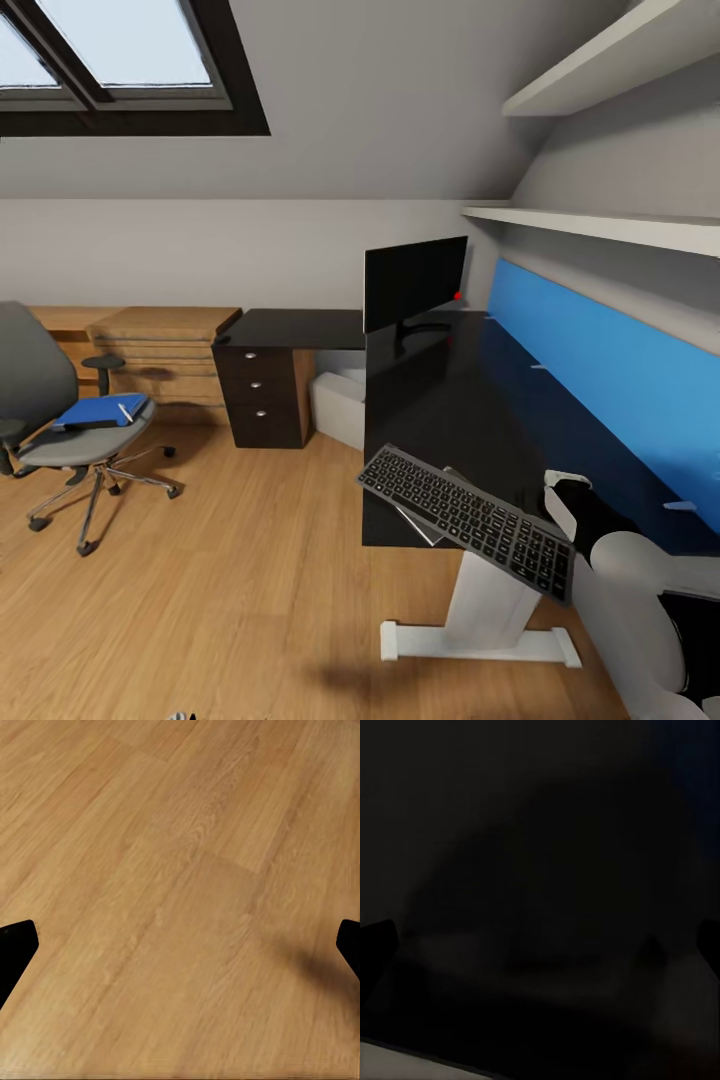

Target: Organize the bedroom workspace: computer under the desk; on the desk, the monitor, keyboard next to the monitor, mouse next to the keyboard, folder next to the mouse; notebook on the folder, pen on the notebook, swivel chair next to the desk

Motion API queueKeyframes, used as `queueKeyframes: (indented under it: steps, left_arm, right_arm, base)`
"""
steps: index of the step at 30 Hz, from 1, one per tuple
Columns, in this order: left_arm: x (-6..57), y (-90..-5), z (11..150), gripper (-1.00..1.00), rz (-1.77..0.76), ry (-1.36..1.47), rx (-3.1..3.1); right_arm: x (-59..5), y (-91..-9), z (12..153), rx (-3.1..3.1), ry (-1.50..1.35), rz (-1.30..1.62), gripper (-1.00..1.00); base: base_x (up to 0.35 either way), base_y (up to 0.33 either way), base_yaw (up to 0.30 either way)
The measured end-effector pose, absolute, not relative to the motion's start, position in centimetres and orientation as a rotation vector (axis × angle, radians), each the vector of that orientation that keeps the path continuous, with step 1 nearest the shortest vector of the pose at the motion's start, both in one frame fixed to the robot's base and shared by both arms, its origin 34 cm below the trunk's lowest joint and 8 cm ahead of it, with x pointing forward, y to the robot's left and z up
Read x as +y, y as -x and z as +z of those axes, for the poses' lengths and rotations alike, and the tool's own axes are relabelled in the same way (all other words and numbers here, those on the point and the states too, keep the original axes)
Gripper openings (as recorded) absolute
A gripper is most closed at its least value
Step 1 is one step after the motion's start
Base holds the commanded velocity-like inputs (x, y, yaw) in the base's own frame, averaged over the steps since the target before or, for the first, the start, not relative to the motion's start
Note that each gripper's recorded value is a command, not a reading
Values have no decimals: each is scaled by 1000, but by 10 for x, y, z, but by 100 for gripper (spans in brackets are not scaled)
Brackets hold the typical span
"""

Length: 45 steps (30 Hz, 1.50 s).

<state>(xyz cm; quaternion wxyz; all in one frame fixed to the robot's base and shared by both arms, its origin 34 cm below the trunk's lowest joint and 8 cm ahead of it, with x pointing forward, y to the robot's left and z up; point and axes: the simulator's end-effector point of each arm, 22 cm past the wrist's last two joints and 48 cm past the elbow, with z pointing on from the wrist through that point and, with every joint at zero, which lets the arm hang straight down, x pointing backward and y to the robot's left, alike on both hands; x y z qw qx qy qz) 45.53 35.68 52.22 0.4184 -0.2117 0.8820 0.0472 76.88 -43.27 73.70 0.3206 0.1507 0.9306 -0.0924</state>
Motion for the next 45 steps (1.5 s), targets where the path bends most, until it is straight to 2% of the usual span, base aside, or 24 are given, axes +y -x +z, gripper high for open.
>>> queueKeyframes:
  steps: [22, 45]
  left_arm:
    - [357, -455, 522, 100, 117, 530, 2212]
    - [357, -455, 522, 100, 117, 529, 2212]
  right_arm:
    - [-433, -765, 733, 2454, -403, -244, 100]
    - [-433, -765, 733, 2453, -406, -242, 100]
  base:
    - [-76, 0, 0]
    - [-5, 0, 0]
